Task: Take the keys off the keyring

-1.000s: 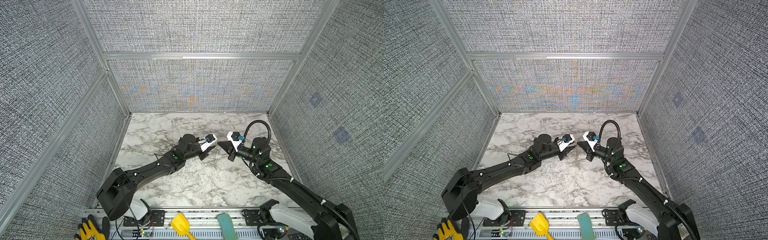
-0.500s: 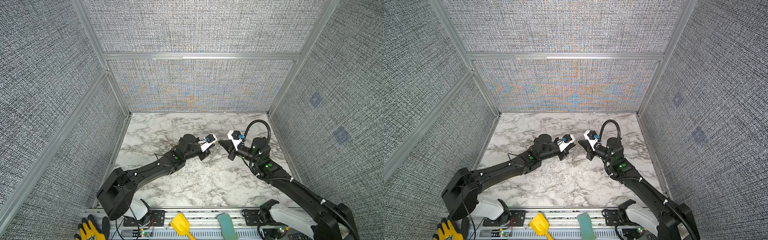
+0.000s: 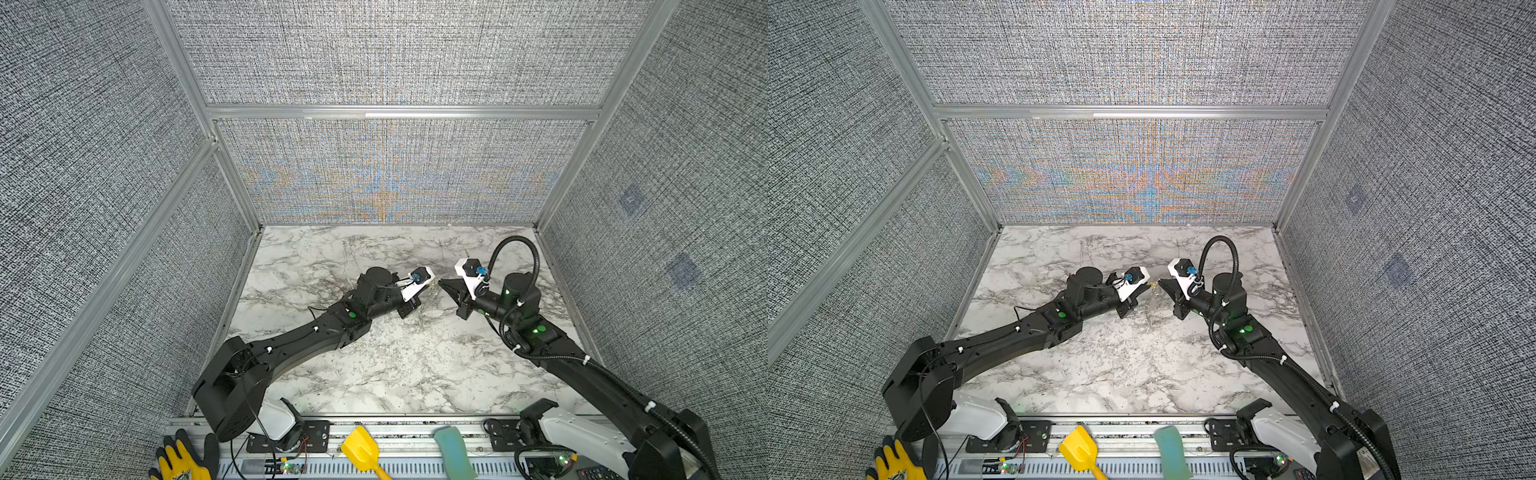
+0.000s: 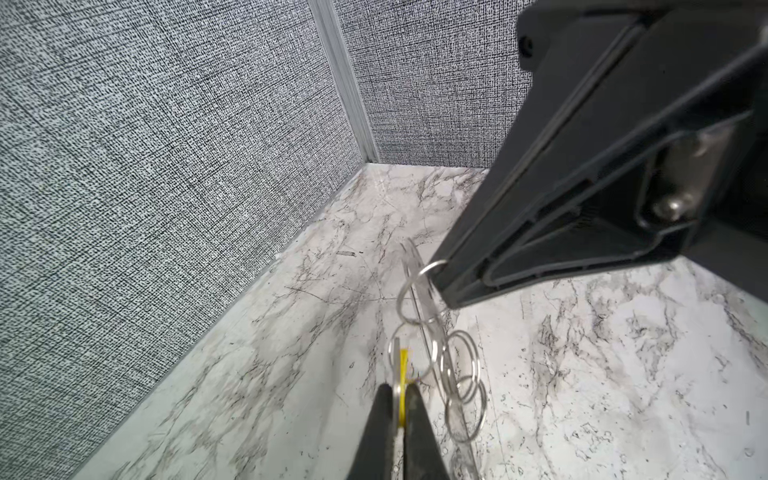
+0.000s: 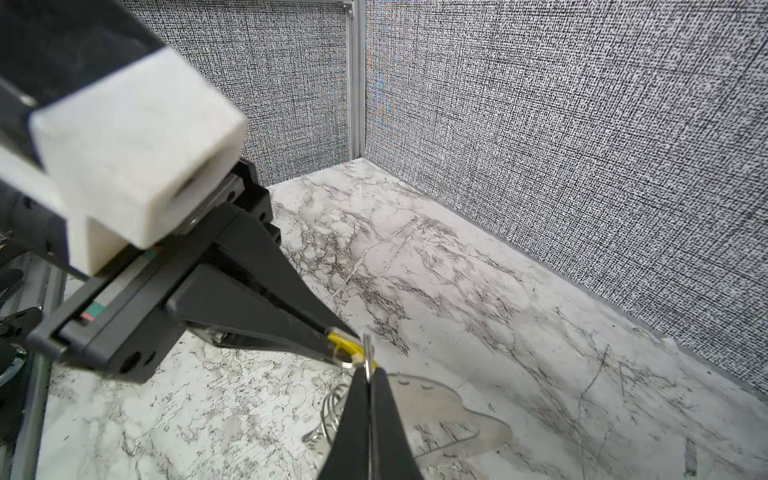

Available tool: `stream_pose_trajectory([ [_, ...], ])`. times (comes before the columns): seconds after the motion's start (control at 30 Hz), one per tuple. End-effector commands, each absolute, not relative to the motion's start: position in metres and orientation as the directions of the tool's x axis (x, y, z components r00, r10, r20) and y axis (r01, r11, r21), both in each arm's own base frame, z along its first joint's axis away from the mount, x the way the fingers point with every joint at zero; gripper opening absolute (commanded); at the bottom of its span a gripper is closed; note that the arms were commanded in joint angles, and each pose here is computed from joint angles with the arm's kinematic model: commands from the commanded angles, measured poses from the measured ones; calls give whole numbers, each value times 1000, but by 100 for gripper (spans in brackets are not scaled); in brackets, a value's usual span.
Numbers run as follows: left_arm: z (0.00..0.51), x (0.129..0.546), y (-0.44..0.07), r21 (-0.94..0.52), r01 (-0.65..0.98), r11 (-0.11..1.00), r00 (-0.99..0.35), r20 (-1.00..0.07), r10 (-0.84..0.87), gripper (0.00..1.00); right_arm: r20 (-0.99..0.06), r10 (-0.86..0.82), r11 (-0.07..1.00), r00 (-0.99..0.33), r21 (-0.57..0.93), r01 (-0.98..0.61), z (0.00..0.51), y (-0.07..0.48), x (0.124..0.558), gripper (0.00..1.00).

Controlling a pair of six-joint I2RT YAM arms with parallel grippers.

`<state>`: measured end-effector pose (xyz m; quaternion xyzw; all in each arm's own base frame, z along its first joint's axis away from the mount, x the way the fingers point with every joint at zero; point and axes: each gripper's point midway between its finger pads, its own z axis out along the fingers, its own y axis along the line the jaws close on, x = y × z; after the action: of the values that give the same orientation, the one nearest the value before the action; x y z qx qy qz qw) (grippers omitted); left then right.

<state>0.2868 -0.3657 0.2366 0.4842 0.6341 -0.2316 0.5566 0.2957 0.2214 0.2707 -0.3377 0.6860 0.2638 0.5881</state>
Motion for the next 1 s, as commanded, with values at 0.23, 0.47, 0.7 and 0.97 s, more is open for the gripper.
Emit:
stream_pose_trajectory([
  [0.23,236,296,-356,282,842,459,87,-912,401,0,-973,-186,680,-139,-26,-733,262,214,304,0],
  [0.47,241,303,-351,310,828,467,98,-901,423,0,-958,-222,691,-180,-25,-723,251,210,305,0],
  [0.7,248,305,-351,324,825,462,118,-899,421,0,-952,-238,669,-189,-20,-743,243,213,300,0],
  [0.97,256,304,-355,366,828,425,167,-885,435,0,-955,-242,602,-174,-7,-799,238,223,290,0],
])
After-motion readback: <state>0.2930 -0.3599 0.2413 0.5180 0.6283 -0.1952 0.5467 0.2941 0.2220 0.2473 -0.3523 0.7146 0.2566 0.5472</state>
